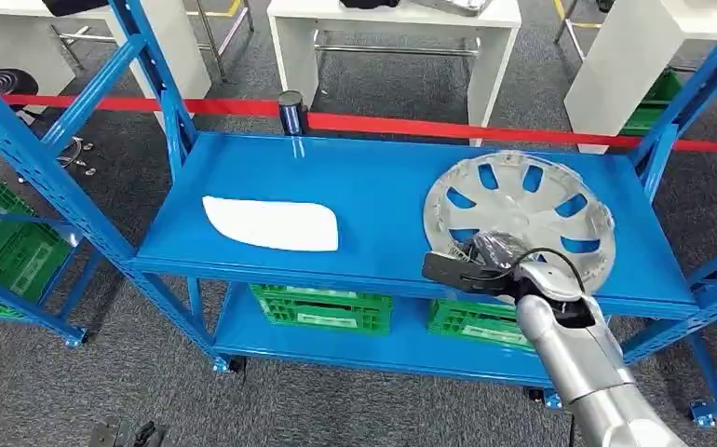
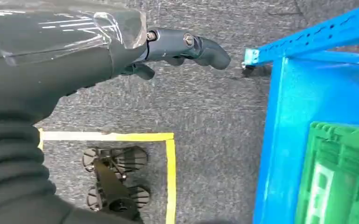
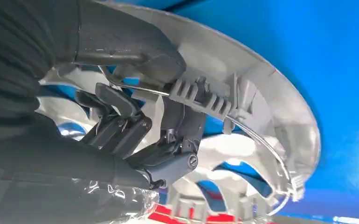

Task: Take the parts from the cabinet and place them on the table.

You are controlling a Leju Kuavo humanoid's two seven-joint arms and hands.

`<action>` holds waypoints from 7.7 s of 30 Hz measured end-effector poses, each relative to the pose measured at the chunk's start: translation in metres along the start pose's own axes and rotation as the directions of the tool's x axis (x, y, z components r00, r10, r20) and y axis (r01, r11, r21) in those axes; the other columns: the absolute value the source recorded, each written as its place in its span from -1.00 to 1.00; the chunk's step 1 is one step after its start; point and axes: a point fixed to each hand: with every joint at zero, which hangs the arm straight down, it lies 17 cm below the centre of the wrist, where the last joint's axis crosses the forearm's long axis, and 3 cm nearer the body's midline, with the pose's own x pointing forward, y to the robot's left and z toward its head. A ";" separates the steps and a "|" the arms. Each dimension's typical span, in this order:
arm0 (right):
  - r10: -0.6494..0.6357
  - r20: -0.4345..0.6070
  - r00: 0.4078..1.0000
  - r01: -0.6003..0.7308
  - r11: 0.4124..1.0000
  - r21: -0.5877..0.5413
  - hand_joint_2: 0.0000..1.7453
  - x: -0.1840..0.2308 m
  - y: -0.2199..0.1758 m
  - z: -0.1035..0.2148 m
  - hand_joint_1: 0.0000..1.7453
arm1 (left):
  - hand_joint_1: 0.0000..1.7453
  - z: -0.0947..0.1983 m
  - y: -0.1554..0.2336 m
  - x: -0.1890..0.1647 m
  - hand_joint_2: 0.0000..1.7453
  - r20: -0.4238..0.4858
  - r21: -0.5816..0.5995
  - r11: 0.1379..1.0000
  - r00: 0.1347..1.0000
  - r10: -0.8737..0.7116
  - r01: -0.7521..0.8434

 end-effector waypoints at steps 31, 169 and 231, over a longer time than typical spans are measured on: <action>-0.659 0.579 0.480 0.806 0.592 0.007 1.00 0.096 -0.110 0.065 1.00 | -1.00 0.016 0.017 0.012 1.00 0.080 0.053 0.993 0.991 0.105 -0.110; -0.326 0.764 -0.557 0.575 0.512 0.638 1.00 0.175 -0.227 0.377 1.00 | -1.00 0.061 0.056 -0.023 1.00 -0.173 0.097 0.989 0.980 -0.095 0.113; -0.244 0.797 -0.553 0.623 0.514 0.590 1.00 0.154 -0.239 0.376 1.00 | -1.00 0.057 0.051 -0.020 1.00 -0.147 0.115 0.987 0.985 -0.092 0.109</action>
